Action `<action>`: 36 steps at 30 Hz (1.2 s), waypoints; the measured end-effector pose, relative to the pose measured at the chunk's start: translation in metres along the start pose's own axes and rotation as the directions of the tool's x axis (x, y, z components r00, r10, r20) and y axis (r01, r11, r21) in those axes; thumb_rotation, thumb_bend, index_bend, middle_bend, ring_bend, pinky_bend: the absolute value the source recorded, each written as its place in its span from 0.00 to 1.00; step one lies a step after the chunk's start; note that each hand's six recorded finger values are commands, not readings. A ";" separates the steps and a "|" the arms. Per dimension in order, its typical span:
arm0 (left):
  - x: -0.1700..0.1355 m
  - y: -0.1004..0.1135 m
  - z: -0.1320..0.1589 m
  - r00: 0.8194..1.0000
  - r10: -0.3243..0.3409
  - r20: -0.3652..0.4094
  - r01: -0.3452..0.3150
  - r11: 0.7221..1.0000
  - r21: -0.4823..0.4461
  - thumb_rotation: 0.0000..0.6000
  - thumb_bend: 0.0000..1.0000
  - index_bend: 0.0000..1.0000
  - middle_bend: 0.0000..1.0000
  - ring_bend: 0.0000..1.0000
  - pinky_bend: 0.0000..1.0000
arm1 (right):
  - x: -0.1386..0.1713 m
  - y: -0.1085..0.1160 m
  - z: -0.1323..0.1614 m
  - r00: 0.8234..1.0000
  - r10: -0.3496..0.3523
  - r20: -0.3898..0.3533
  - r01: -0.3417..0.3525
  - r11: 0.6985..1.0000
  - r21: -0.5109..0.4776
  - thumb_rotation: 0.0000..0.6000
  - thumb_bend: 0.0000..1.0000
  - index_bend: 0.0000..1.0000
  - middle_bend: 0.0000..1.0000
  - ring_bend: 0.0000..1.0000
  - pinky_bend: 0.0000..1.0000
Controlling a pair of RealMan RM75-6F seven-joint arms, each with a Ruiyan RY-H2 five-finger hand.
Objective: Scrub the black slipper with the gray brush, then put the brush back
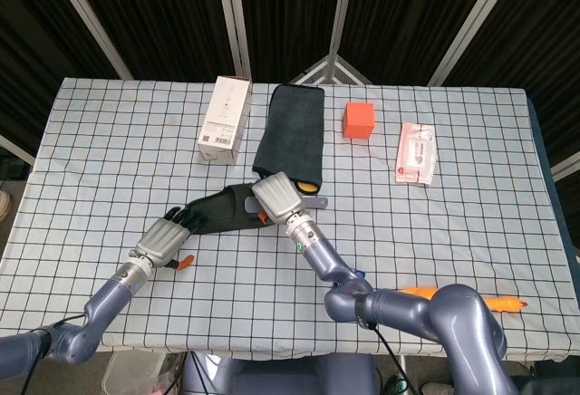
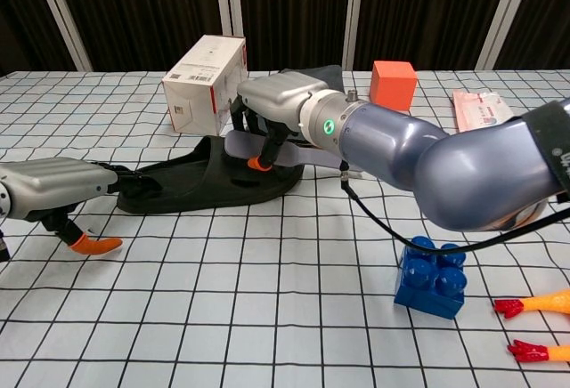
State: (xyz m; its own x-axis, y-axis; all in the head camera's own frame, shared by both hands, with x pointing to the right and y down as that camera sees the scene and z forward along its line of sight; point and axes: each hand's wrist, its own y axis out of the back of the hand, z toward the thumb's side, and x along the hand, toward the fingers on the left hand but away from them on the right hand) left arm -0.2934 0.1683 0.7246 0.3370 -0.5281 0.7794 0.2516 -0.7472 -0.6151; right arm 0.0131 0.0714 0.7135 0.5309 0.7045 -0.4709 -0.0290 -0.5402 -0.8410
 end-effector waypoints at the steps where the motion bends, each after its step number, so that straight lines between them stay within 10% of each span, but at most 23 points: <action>1: 0.000 0.000 0.000 1.000 0.001 0.000 -0.001 1.000 0.000 0.75 0.52 0.00 0.05 0.02 0.05 | 0.000 0.000 0.001 1.000 0.000 -0.002 0.000 1.000 0.003 1.00 0.66 0.82 0.61 0.57 0.64; 18: 0.001 0.002 0.004 1.000 0.002 0.005 -0.002 1.000 0.000 0.75 0.52 0.00 0.05 0.02 0.05 | 0.001 0.001 0.039 0.997 0.000 -0.072 0.001 1.000 0.014 1.00 0.66 0.83 0.61 0.57 0.64; 36: -0.003 0.003 0.005 1.000 0.007 0.002 -0.007 1.000 0.005 0.75 0.52 0.00 0.05 0.02 0.05 | 0.003 -0.001 0.003 1.000 0.009 -0.002 -0.009 0.999 0.035 1.00 0.66 0.83 0.62 0.57 0.64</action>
State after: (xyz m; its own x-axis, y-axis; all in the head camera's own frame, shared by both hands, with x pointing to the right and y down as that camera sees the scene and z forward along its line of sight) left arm -0.2895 0.1695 0.7201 0.3411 -0.5325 0.7746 0.2537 -0.7413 -0.6213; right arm 0.0120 0.0758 0.7124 0.5321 0.6989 -0.4779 -0.0635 -0.5299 -0.8457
